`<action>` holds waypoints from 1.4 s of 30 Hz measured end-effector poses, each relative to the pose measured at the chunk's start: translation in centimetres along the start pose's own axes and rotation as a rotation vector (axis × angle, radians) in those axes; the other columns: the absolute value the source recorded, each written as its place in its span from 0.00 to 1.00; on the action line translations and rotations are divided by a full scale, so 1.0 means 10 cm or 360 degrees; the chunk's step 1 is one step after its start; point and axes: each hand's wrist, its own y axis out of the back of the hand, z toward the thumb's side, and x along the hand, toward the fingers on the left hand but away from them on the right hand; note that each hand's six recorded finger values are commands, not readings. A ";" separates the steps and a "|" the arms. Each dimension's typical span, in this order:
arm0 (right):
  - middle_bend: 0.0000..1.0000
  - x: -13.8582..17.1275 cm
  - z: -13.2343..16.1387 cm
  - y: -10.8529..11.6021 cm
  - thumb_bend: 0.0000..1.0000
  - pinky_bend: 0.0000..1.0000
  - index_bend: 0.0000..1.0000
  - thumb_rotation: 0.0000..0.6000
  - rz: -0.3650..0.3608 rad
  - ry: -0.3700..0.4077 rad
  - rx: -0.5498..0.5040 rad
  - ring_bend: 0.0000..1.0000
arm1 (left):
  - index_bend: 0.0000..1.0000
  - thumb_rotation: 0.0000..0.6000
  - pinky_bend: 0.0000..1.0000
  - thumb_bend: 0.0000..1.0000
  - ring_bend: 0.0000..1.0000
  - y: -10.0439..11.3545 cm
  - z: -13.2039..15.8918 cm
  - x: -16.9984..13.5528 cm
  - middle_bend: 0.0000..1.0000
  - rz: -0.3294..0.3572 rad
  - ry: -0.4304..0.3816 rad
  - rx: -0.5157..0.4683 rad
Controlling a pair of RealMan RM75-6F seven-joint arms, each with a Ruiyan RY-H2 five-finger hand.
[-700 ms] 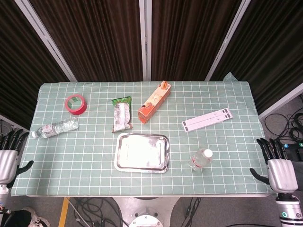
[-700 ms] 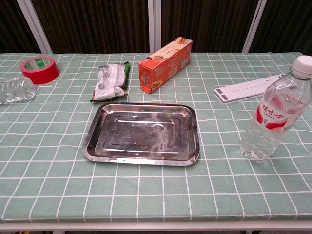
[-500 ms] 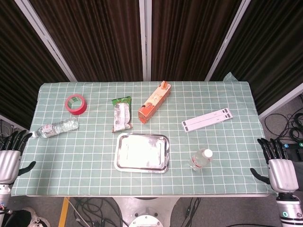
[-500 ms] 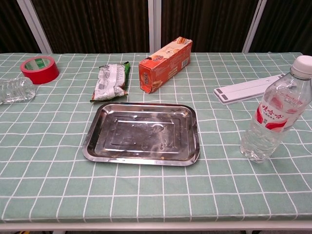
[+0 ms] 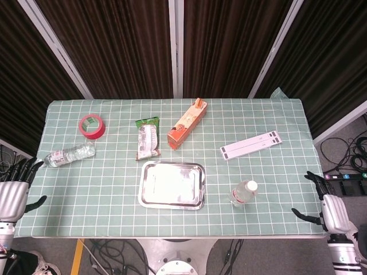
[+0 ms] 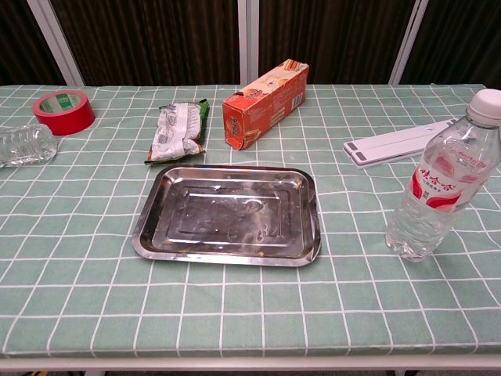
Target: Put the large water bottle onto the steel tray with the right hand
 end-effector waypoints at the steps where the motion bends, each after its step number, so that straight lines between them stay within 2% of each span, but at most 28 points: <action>1: 0.16 0.00 0.02 -0.01 0.00 0.13 0.07 1.00 0.0016 0.0013 -0.0078 0.09 | 0.18 1.00 0.16 0.19 0.10 -0.02 0.00 0.00 0.19 -0.0006 -0.0003 0.0000; 7: 0.14 -0.09 0.09 -0.13 0.00 0.13 0.02 1.00 0.0138 0.0073 -0.0711 0.07 | 0.18 1.00 0.16 0.19 0.10 -0.03 0.03 0.05 0.19 0.0000 -0.0026 0.0015; 9: 0.14 -0.15 0.09 -0.21 0.00 0.13 0.02 1.00 0.0189 0.0080 -0.0862 0.07 | 0.18 1.00 0.16 0.19 0.10 -0.03 0.02 0.06 0.19 0.0001 -0.0018 0.0011; 11: 0.14 -0.22 0.09 -0.32 0.00 0.13 0.02 1.00 0.0243 0.0085 -0.0929 0.07 | 0.18 1.00 0.16 0.19 0.10 -0.03 0.01 0.06 0.19 0.0004 -0.0017 0.0020; 18: 0.14 -0.48 0.13 -0.96 0.00 0.13 0.02 1.00 0.0493 0.0124 -0.0853 0.06 | 0.18 1.00 0.16 0.19 0.10 -0.06 0.00 0.06 0.19 0.0000 -0.0016 0.0029; 21: 0.14 -0.54 0.19 -1.12 0.00 0.13 0.02 1.00 0.0553 0.0149 -0.0866 0.06 | 0.18 1.00 0.16 0.19 0.10 -0.06 0.00 0.06 0.19 0.0011 -0.0029 0.0045; 37: 0.17 -0.66 0.54 -1.45 0.00 0.13 0.02 1.00 0.0666 0.0266 -0.0887 0.07 | 0.18 1.00 0.16 0.19 0.10 -0.03 0.00 0.06 0.19 0.0042 -0.0048 0.0066; 40: 0.22 -0.67 0.61 -1.52 0.00 0.16 0.07 1.00 0.0698 0.0281 -0.0879 0.08 | 0.18 1.00 0.16 0.19 0.10 -0.02 0.00 0.06 0.19 0.0046 -0.0056 0.0060; 42: 0.26 -0.68 0.63 -1.54 0.01 0.20 0.16 1.00 0.0704 0.0275 -0.0886 0.12 | 0.18 1.00 0.16 0.19 0.10 -0.02 0.02 0.07 0.19 0.0053 -0.0064 0.0057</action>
